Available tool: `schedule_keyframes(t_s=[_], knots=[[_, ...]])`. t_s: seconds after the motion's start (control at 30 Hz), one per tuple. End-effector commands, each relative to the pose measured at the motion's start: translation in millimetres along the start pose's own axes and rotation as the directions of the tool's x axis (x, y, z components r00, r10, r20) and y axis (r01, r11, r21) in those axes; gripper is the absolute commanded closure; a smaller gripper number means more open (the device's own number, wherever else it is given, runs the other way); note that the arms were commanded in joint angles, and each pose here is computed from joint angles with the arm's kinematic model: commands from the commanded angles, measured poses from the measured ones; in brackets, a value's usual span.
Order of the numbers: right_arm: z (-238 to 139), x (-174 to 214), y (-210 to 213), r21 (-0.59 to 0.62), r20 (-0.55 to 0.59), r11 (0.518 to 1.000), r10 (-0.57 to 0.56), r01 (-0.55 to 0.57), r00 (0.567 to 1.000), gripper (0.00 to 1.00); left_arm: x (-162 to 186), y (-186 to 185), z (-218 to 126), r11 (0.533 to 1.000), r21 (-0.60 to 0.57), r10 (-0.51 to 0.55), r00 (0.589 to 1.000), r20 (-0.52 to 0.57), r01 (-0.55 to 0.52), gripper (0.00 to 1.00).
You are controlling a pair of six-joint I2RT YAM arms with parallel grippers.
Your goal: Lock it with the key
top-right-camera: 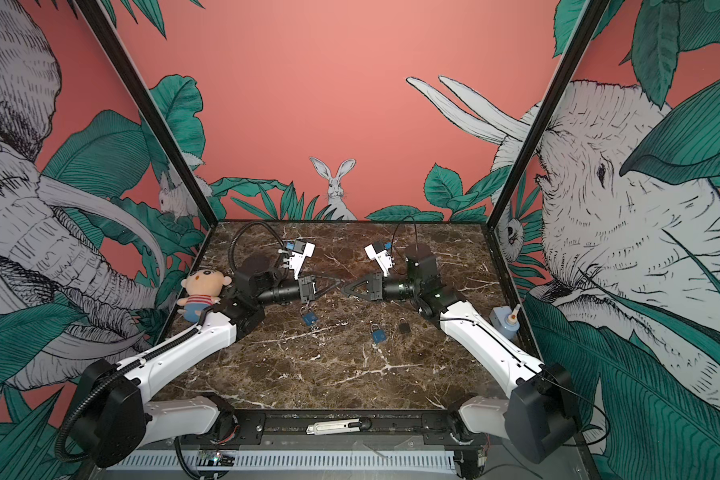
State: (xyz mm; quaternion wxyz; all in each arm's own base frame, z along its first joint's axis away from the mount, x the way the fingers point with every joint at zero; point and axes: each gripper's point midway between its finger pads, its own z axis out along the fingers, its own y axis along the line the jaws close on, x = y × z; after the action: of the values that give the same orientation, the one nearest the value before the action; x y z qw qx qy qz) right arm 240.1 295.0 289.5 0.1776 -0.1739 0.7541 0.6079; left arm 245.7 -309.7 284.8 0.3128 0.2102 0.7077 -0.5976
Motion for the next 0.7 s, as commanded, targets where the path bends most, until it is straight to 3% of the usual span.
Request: schedule_keyframes(t_s=[0.0,0.27,0.5,0.67], knots=[[-5.9,-40.4,78.7,-0.161,0.146,0.920,-0.337,0.358,0.930,1.00,83.3,-2.0,13.3,0.989,0.021,-0.137,0.953,-0.269,0.148,1.00],[-1.4,-36.4,66.0,-0.147,0.129,0.927,-0.327,0.344,0.936,1.00,73.0,-0.7,10.4,0.994,-0.020,-0.113,0.970,-0.216,0.111,1.00],[-3.2,-23.7,52.8,-0.111,0.113,0.938,-0.317,0.329,0.942,1.00,19.0,5.9,-9.6,0.991,-0.009,-0.132,0.990,-0.054,0.132,1.00],[-0.8,-19.2,42.3,-0.101,0.102,0.946,-0.297,0.307,0.949,1.00,-1.8,-3.3,-12.5,0.992,0.030,-0.126,0.992,-0.016,0.126,1.00]])
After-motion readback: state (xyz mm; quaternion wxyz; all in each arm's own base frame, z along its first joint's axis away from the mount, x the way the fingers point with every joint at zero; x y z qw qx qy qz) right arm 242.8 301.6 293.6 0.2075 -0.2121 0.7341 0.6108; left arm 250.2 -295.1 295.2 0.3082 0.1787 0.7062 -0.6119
